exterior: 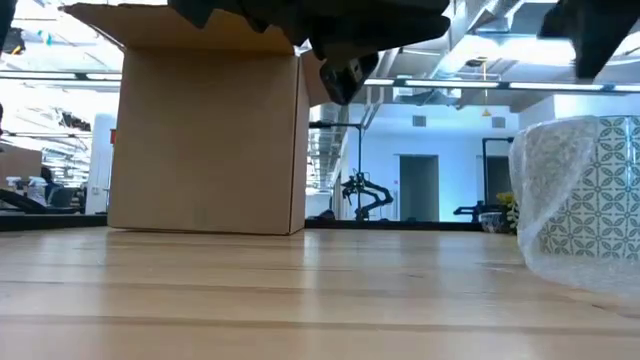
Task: Wrap mug
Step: Wrap the green mug with bubble wrap
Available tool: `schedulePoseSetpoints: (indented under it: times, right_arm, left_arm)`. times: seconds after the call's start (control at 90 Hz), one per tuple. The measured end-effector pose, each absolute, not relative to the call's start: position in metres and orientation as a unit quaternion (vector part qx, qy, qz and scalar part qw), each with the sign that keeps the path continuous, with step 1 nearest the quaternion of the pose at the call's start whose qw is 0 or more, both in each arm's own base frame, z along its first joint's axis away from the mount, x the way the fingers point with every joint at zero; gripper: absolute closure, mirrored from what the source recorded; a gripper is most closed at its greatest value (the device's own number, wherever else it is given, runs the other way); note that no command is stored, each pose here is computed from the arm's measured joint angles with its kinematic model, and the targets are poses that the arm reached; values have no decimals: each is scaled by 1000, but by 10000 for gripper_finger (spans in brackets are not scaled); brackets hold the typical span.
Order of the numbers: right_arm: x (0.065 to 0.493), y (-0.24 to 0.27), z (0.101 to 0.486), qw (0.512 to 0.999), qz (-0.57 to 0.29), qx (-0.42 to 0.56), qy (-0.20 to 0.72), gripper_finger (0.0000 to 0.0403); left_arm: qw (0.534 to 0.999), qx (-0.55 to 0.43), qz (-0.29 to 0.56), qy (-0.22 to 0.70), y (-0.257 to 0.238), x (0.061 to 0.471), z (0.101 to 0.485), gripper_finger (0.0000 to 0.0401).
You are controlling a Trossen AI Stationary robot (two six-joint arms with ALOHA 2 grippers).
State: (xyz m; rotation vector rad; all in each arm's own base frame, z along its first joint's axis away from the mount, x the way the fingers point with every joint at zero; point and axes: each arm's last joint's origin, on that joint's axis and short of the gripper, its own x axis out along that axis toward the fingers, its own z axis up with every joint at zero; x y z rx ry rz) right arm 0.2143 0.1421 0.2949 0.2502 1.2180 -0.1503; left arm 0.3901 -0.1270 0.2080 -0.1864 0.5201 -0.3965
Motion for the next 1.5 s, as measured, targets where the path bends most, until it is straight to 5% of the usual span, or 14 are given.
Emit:
schedulePoseSetpoints:
  times: [0.267, 0.589, 0.7, 0.833, 1.1, 1.5]
  right_arm:
    - [169, 225, 252, 801, 75, 71, 589, 391]
    - [143, 288, 158, 746, 58, -25, 663, 248]
    - [141, 297, 132, 735, 44, -41, 675, 228]
    - [142, 298, 125, 732, 22, -37, 680, 257]
    - [149, 276, 140, 751, -50, -52, 656, 392]
    - [154, 239, 206, 852, -131, -39, 505, 402]
  left_arm:
    - [941, -92, -194, 261, -128, 389, 207, 363]
    - [942, -93, -191, 260, -128, 389, 207, 363]
    - [942, -93, -190, 260, -128, 389, 207, 363]
    - [943, -93, -187, 259, -128, 389, 207, 363]
    - [944, -94, -185, 257, -128, 390, 208, 363]
    - [944, -90, -186, 256, -128, 390, 208, 363]
